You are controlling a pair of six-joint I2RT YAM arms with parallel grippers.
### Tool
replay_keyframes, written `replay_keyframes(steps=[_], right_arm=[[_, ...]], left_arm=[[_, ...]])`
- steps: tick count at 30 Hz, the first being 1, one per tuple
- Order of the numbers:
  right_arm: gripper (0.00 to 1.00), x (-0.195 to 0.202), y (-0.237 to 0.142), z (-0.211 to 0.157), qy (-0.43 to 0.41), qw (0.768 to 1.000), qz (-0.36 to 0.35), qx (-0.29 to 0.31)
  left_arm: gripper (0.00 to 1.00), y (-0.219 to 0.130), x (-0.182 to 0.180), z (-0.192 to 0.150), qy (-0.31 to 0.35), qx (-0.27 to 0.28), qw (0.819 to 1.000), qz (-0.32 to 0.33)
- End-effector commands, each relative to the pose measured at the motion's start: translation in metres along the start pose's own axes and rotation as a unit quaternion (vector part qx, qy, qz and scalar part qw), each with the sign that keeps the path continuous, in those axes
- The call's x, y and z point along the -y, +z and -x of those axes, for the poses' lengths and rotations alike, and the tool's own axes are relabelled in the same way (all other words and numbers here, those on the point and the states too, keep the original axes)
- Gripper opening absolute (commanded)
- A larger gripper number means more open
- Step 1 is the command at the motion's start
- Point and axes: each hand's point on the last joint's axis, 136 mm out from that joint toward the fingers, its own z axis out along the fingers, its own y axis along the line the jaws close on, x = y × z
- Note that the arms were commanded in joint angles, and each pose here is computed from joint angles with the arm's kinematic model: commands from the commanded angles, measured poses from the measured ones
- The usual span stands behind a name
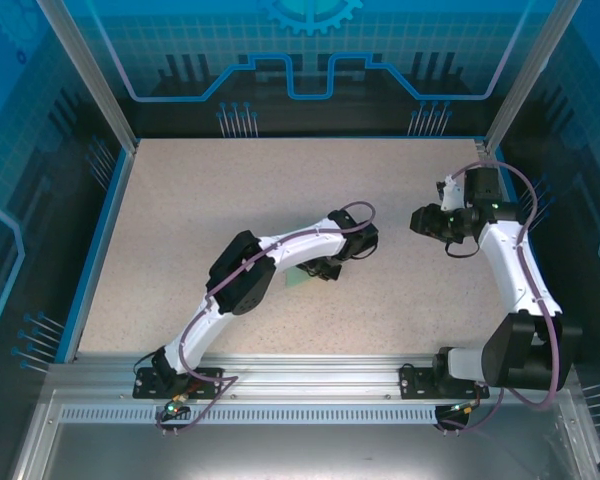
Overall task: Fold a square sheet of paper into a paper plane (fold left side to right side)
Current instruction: Turn over the paper at the center of the table, then third fold the triangle at the center of the table.
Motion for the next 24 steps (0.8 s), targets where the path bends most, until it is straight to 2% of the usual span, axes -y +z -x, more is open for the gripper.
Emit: replay_keyframes(steps=[1, 4, 7, 12, 15, 18, 22, 24], right_arm=[[0.39, 0.004, 0.013, -0.008, 0.027, 0.999, 0.020, -0.022], [0.42, -0.004, 0.027, -0.014, 0.021, 0.998, 0.037, -0.045], [0.42, -0.021, 0.048, -0.021, 0.009, 0.995, 0.063, -0.074], [0.42, -0.069, 0.083, -0.028, -0.012, 0.986, 0.130, -0.106], [0.42, -0.102, 0.107, -0.035, -0.036, 0.977, 0.160, -0.133], [0.42, -0.128, 0.131, -0.045, -0.053, 0.970, 0.178, -0.156], [0.43, -0.148, 0.162, -0.056, -0.077, 0.964, 0.179, -0.180], [0.43, -0.154, 0.174, -0.059, -0.082, 0.962, 0.180, -0.189]], left_arm=[[0.46, -0.032, 0.024, 0.018, 0.006, 0.018, 0.995, -0.100], [0.57, -0.050, 0.027, 0.022, 0.012, 0.031, 0.989, -0.145], [0.69, -0.074, 0.028, 0.025, 0.007, 0.057, 0.975, -0.213], [0.79, -0.105, -0.002, 0.025, -0.039, 0.101, 0.946, -0.305], [0.83, -0.099, -0.029, 0.023, -0.096, 0.108, 0.927, -0.345], [0.84, -0.083, -0.052, 0.019, -0.160, 0.101, 0.897, -0.400], [0.86, -0.061, -0.066, 0.013, -0.217, 0.091, 0.864, -0.445], [0.86, -0.050, -0.067, 0.010, -0.233, 0.080, 0.855, -0.457]])
